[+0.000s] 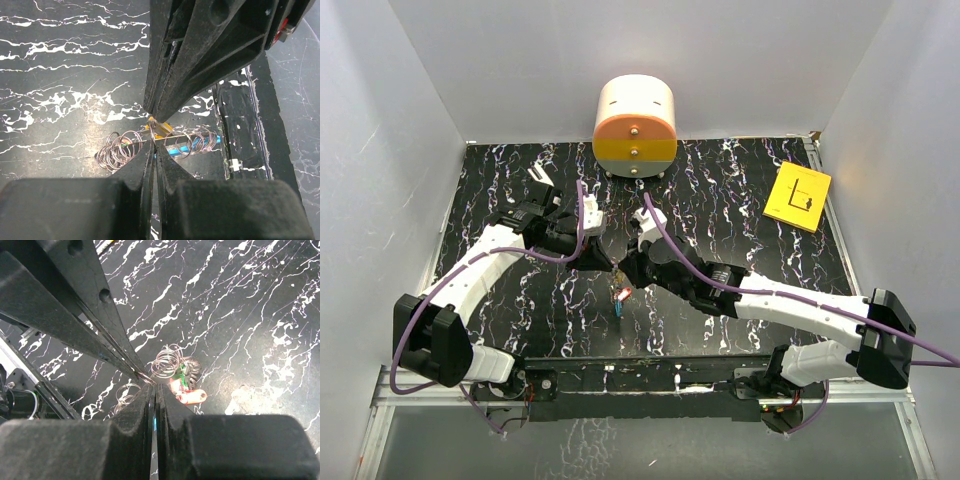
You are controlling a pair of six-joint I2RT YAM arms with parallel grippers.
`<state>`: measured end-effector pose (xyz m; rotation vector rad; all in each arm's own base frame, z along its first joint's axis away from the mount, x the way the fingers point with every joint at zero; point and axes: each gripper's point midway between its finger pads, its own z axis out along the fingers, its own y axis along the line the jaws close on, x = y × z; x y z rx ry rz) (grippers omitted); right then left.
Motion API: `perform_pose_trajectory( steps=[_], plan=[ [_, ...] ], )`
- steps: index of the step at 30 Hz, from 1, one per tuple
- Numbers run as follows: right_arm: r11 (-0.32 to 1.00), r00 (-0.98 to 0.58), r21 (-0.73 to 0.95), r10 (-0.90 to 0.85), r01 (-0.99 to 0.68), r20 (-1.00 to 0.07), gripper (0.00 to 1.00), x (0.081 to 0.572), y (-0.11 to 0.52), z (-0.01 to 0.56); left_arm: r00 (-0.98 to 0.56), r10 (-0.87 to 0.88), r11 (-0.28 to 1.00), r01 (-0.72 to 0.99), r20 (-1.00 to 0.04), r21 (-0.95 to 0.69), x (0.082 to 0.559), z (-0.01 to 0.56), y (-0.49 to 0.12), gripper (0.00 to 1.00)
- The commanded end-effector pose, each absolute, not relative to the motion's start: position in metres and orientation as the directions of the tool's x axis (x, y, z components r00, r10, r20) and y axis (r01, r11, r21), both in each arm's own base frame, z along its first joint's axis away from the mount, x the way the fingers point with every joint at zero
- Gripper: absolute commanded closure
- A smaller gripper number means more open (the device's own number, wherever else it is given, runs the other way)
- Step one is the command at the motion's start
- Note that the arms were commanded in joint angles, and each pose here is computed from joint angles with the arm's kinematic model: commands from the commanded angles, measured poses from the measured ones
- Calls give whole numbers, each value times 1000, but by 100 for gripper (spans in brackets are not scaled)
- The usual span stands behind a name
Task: Put the keys on the keyring
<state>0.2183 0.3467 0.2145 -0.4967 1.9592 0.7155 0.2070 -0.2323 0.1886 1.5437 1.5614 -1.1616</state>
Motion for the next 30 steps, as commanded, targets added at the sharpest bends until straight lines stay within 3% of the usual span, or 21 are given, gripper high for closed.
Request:
perform_pose_trajectory(
  steps=[1,14,15,18,19,24,30],
  plan=[
    [737,-440,311,20,-600,-898,92,218,346,234,-50,337,-123,988,-940,-97,202,220,-237,100],
    [742,-463,350,59,-572,-884,92,215,338,230,-52,308,-150,983,-950,-102,197,226,-239,100],
    [736,-464,361,71,-573,-883,90,213,338,231,-54,303,-154,983,-952,-105,196,226,-239,100],
    [720,-459,381,98,-579,-883,65,210,335,236,-59,296,-162,981,-953,-111,194,225,-239,100],
    [713,-454,386,107,-585,-885,60,209,334,240,-61,294,-163,980,-954,-113,194,225,-239,100],
    [665,-403,378,125,-645,-907,58,201,332,258,-72,280,-176,976,-957,-125,191,225,-241,100],
    [612,-310,315,118,-725,-943,62,196,334,272,-82,246,-214,967,-966,-137,184,229,-242,100]
  ],
)
